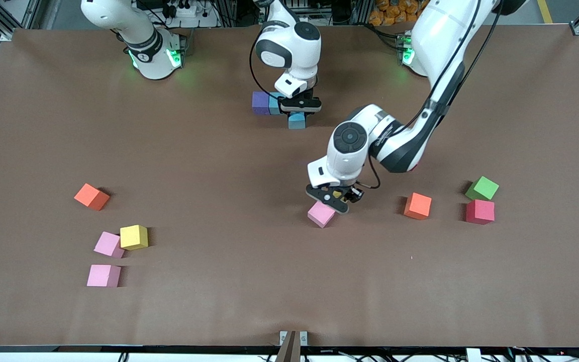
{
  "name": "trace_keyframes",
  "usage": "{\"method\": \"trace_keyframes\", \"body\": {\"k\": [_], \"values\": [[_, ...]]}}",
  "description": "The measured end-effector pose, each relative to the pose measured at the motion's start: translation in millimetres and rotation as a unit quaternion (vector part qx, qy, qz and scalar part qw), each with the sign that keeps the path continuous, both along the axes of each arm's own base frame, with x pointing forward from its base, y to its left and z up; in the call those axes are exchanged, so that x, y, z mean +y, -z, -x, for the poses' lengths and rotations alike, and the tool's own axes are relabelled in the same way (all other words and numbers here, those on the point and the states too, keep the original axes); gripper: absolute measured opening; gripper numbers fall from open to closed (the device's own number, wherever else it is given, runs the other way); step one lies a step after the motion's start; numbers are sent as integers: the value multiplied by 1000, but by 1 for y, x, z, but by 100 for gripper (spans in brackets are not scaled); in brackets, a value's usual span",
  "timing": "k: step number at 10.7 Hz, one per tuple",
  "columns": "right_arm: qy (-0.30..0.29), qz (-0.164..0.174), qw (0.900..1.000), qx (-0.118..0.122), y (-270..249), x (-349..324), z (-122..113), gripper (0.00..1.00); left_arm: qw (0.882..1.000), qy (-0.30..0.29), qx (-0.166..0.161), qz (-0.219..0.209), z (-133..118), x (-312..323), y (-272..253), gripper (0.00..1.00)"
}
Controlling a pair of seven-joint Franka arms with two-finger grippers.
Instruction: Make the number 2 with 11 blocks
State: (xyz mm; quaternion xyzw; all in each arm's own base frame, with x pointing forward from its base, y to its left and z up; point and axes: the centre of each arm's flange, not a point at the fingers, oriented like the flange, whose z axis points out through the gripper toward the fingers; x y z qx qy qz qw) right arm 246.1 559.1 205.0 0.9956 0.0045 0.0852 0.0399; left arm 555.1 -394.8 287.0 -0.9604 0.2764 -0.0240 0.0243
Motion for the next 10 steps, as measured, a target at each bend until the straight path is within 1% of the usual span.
{"method": "trace_keyframes", "body": {"k": [1,2,3,5,6,8,10], "values": [[0,0,1000,0,0,0,0,56,1000,-16,4,4,-3,8,-22,54],[0,1,1000,0,1,0,0,61,999,-34,9,4,-7,22,-44,54],[1,1,1000,0,1,-1,-1,62,999,-50,13,-1,-10,37,-64,54],[6,2,1000,-2,0,-4,-7,89,995,-89,30,-18,-11,64,-92,54],[11,1,1000,-3,-1,-5,-13,100,992,-114,37,-27,-10,74,-99,54],[15,3,1000,-3,-5,-8,-24,100,986,-160,41,-33,-3,79,-102,54],[11,4,1000,-1,-13,-11,-30,100,979,-194,53,-32,12,66,-93,54]]}}
